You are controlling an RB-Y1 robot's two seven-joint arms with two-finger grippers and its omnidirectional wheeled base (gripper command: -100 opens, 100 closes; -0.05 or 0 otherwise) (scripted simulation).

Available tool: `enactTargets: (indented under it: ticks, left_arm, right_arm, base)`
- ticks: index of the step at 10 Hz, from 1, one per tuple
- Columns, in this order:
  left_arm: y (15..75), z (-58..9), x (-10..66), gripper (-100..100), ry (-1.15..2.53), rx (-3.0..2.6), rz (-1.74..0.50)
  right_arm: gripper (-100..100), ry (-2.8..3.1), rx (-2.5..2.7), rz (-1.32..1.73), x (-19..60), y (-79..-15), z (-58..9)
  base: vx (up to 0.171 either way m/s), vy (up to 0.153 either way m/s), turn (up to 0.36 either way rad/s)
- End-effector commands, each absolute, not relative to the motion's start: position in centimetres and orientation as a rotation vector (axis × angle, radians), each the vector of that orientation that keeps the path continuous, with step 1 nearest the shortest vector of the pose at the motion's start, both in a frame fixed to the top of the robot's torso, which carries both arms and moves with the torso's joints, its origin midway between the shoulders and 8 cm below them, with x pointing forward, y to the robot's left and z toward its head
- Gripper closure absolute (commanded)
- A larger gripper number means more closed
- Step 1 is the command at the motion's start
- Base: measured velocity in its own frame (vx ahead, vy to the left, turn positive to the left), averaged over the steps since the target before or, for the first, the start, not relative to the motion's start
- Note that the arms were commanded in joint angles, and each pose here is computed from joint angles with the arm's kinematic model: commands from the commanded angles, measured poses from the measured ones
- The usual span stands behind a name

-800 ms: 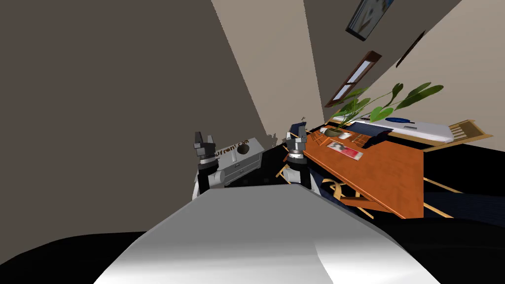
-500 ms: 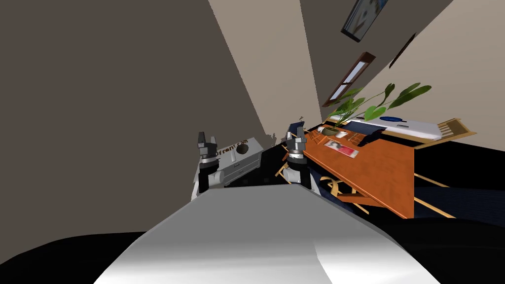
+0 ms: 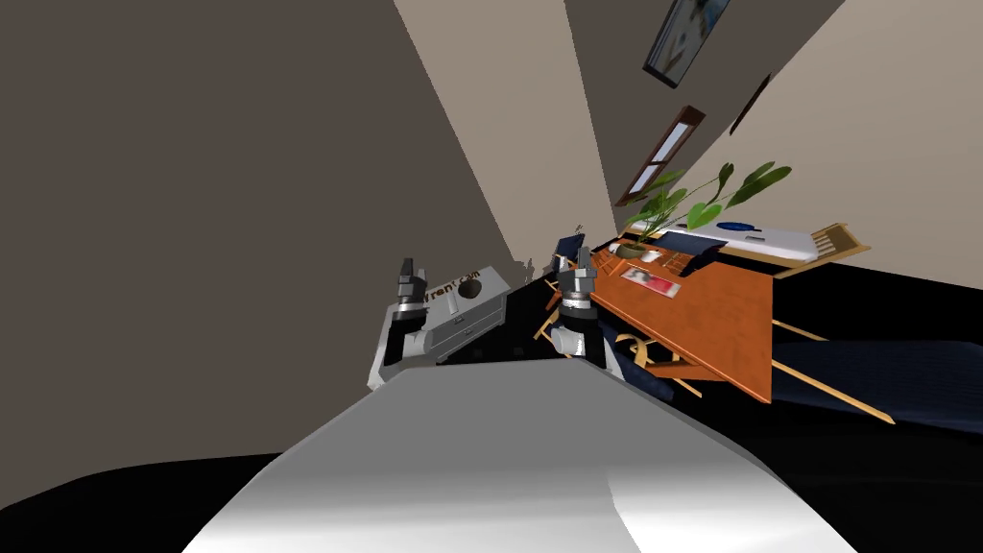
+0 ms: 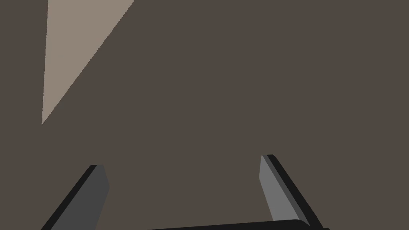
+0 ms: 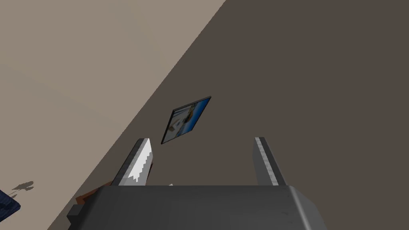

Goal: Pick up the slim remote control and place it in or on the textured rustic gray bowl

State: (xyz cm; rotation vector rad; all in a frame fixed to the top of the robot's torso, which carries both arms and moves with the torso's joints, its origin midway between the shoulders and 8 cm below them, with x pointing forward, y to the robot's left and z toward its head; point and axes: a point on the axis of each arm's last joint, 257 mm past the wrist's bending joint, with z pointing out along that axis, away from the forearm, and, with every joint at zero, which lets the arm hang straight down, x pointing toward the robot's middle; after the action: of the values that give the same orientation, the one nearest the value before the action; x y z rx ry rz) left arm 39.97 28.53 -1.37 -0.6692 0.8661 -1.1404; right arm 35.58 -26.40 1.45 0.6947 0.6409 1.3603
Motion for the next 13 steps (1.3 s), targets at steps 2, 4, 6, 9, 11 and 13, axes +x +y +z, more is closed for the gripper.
enactTargets:
  ticks: [2,4,6,9,11,13]
  left_arm:
    - [29.6,-4.8,42.2,-100,0.988,-0.706,-1.070]
    - [30.2,-6.4,43.2,-100,1.046,-0.729,-1.034]
    - [30.9,-8.0,44.1,-100,1.102,-0.752,-0.997]
    - [31.7,-9.9,45.1,-100,1.167,-0.782,-0.953]
    - [32.6,-11.6,45.9,-100,1.225,-0.808,-0.911]
    - [33.6,-13.5,46.6,-100,1.285,-0.835,-0.867]
  right_arm:
    - [0,0.641,0.695,1.360,35.6,-26.4,1.5]
    - [0,0.641,0.695,1.360,35.6,-26.4,1.5]
    - [0,0.641,0.695,1.360,35.6,-26.4,1.4]
    - [0,0.641,0.695,1.360,35.6,-26.4,1.5]
    - [0,0.641,0.695,1.360,35.6,-26.4,1.5]
    - [0,0.641,0.695,1.360,35.6,-26.4,1.5]
  base:
    - [-0.062,0.045,-0.124]
    - [-0.028,0.029,-0.073]
    - [-0.021,0.026,-0.072]
    - [-0.025,0.030,-0.078]
    - [-0.024,0.032,-0.098]
    - [-0.026,0.027,-0.087]
